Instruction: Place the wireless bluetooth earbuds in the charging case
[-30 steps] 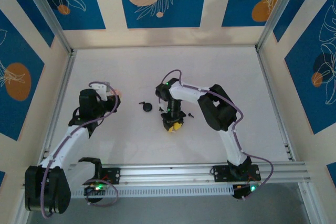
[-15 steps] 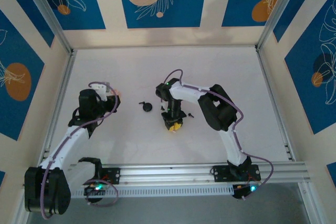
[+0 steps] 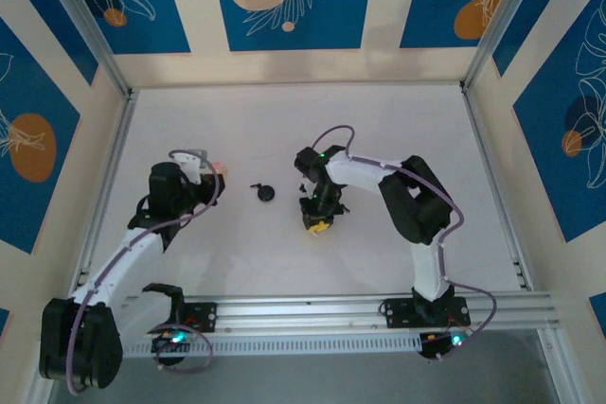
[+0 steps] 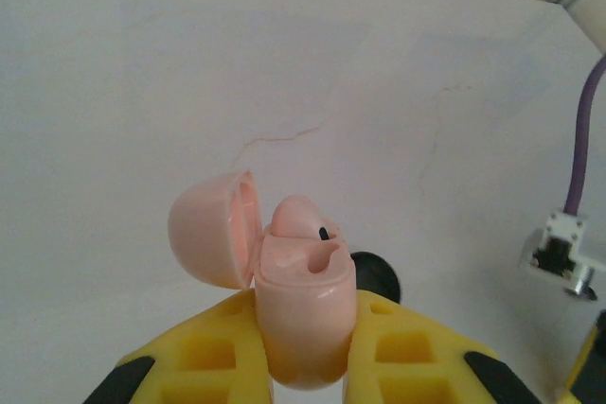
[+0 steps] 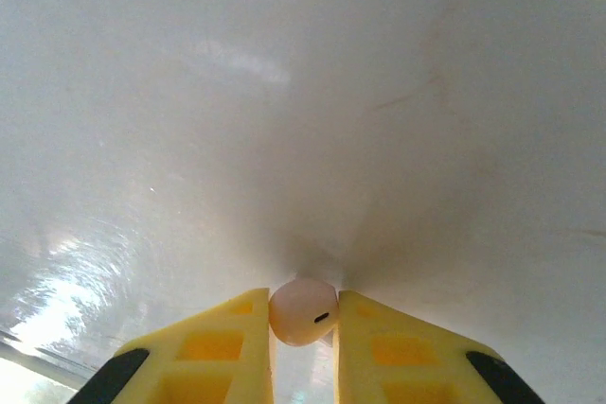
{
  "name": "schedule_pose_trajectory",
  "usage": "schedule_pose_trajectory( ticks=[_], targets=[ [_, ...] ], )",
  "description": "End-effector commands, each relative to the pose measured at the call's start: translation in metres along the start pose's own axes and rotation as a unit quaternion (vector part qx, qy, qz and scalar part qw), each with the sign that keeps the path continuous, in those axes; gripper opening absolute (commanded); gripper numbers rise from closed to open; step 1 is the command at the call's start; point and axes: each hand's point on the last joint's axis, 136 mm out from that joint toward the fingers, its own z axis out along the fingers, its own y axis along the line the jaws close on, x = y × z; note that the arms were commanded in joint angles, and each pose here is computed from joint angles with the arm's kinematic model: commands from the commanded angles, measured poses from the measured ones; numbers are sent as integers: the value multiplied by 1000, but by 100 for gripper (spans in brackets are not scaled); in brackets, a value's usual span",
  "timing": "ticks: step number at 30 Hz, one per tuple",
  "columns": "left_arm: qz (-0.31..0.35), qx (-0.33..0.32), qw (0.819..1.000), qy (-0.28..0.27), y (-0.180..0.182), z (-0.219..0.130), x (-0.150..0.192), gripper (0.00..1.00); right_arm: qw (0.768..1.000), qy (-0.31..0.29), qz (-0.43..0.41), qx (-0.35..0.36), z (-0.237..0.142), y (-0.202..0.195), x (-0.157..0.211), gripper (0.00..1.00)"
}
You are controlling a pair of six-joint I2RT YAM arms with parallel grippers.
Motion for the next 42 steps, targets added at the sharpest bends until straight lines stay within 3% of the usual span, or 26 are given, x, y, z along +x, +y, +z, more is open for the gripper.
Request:
schedule_pose_trajectory(
  ticks=[1, 11, 22, 31, 42],
  targets=[
    [41, 48, 998, -24, -24, 6, -5, 13, 995, -82, 20, -46, -23, 8, -20, 19],
    [134, 140, 980, -33, -90, 38, 15, 13, 963, -238, 41, -117, -79, -4, -34, 19],
    [201, 230, 950, -63, -168, 74, 23, 13, 898, -389, 18, -205, -157, -21, -27, 19],
    [233, 277, 927, -98, -214, 85, 19, 13, 866, -440, -23, -237, -195, -15, -14, 19],
    [257, 294, 911, -132, -234, 81, 10, 13, 834, -480, -68, -264, -224, 0, -3, 19]
  ],
)
